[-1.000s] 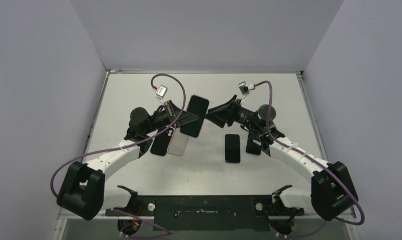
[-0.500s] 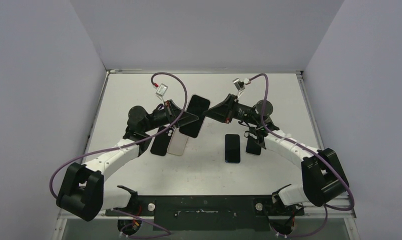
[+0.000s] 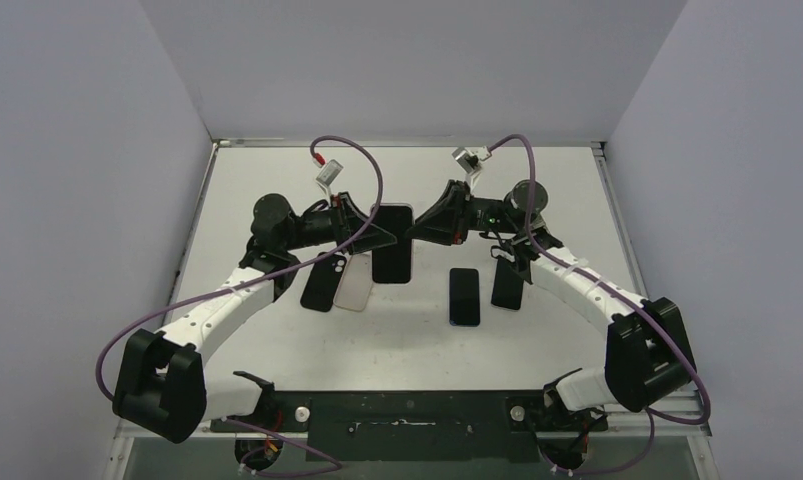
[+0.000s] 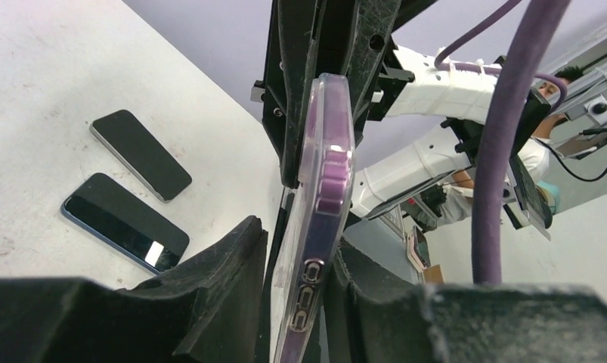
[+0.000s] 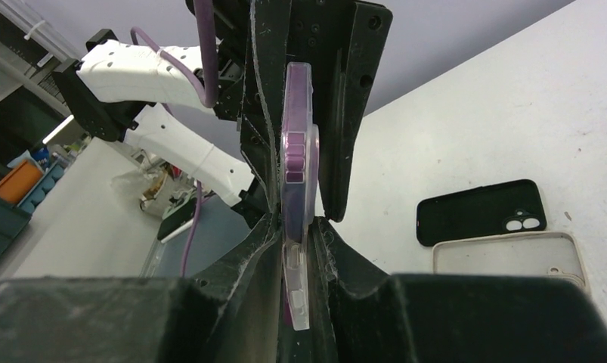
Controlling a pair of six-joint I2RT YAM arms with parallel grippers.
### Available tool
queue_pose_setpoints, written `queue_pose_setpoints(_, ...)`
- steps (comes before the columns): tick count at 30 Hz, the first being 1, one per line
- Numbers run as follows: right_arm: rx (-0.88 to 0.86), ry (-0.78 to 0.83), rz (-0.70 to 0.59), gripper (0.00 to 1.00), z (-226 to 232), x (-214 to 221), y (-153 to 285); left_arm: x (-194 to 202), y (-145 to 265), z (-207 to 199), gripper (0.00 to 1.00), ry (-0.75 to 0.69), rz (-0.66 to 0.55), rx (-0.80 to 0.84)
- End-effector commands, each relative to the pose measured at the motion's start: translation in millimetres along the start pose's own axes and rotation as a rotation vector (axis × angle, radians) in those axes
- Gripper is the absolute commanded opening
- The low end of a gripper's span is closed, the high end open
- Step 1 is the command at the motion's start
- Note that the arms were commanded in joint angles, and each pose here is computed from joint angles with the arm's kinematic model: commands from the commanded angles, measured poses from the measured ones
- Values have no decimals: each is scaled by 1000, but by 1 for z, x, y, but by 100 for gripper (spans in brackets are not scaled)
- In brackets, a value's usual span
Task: Take the phone out of the phone case
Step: Remove the phone case from the phone.
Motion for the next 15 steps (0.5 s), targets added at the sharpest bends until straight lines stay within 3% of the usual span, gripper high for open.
queue_pose_setpoints(1,-82,144,20,0,13,-21,-4,-10,1,-21,24,-116,33,69)
queue_pose_setpoints(4,-59,153,40,0,11,-20,-5,-11,2,-25,0,-124,38,77)
queue_pose_setpoints(8,38,159,34,22,9,-19,-1,-13,5,-27,0,-113,-26,43)
queue_pose_setpoints(10,113,169,23,42,8,-14,2,-15,7,-26,0,-87,-110,-14)
queue_pose_setpoints(15,256,132,-43,66,12,3,11,-14,14,-12,0,60,-383,-134)
Point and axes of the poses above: each gripper's point midway between its finger pads, its own y axis back along the fingers, its own z axis along the line the jaws close on, x = y × z, the point moved 10 cm from there along y, back along the fingers, and after that the axes turned 11 degrees about y, right-handed, at the moved point
